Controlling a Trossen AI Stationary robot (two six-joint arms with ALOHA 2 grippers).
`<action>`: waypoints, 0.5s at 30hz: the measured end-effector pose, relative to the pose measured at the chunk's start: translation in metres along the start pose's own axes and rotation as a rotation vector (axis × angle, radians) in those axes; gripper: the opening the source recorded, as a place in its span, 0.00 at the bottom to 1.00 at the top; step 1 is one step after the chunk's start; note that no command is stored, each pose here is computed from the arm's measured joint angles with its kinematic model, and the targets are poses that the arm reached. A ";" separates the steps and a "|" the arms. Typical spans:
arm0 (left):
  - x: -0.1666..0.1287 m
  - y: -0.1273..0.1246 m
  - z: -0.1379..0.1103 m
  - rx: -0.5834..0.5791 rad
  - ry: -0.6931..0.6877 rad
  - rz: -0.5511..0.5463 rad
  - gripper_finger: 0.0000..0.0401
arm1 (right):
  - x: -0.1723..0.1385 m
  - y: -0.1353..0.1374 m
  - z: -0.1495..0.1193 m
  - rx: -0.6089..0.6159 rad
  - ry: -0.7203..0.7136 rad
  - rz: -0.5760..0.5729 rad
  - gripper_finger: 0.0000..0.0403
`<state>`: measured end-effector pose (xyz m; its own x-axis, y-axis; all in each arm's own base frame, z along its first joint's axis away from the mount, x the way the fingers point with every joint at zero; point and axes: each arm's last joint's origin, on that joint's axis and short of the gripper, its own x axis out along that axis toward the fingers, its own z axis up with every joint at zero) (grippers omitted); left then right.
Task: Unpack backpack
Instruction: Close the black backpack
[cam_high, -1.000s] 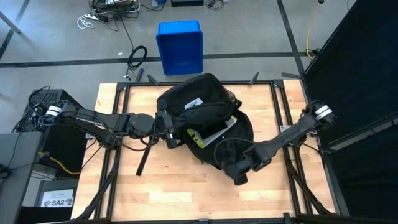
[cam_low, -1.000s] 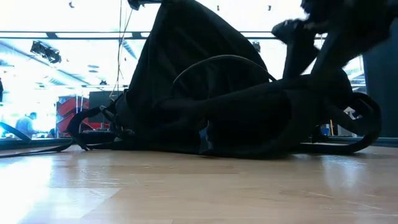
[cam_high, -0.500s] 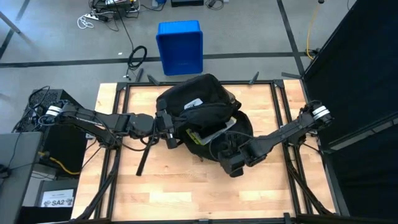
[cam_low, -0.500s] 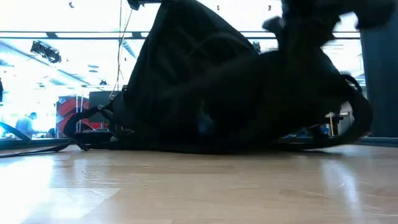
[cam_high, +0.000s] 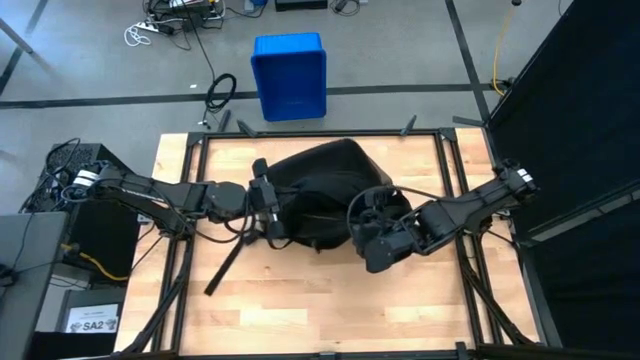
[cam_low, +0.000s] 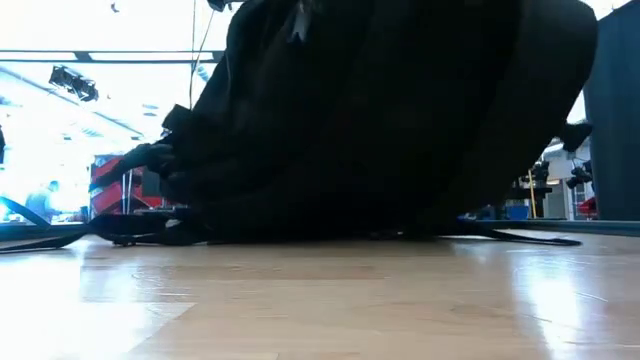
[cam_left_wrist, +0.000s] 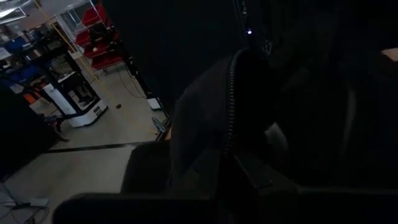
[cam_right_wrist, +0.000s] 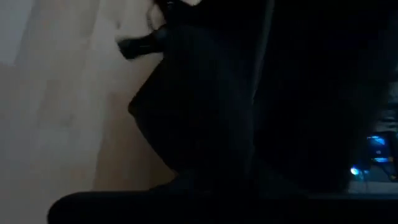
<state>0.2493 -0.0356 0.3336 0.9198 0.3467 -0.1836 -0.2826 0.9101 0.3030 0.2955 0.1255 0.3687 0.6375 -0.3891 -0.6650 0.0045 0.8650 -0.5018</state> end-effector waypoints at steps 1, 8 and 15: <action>0.000 0.000 0.000 0.005 0.004 0.000 0.00 | -0.001 -0.001 0.001 0.013 -0.016 0.003 0.00; -0.015 0.012 0.004 0.044 -0.001 0.081 0.00 | 0.013 0.003 0.010 0.097 -0.043 0.127 0.00; -0.030 0.019 0.004 0.050 0.017 0.043 0.00 | 0.077 0.053 0.014 0.114 -0.113 0.402 0.00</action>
<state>0.2173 -0.0298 0.3482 0.9021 0.3895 -0.1856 -0.3073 0.8820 0.3574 0.3558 0.1462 0.2985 0.6862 0.0179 -0.7272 -0.1807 0.9725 -0.1466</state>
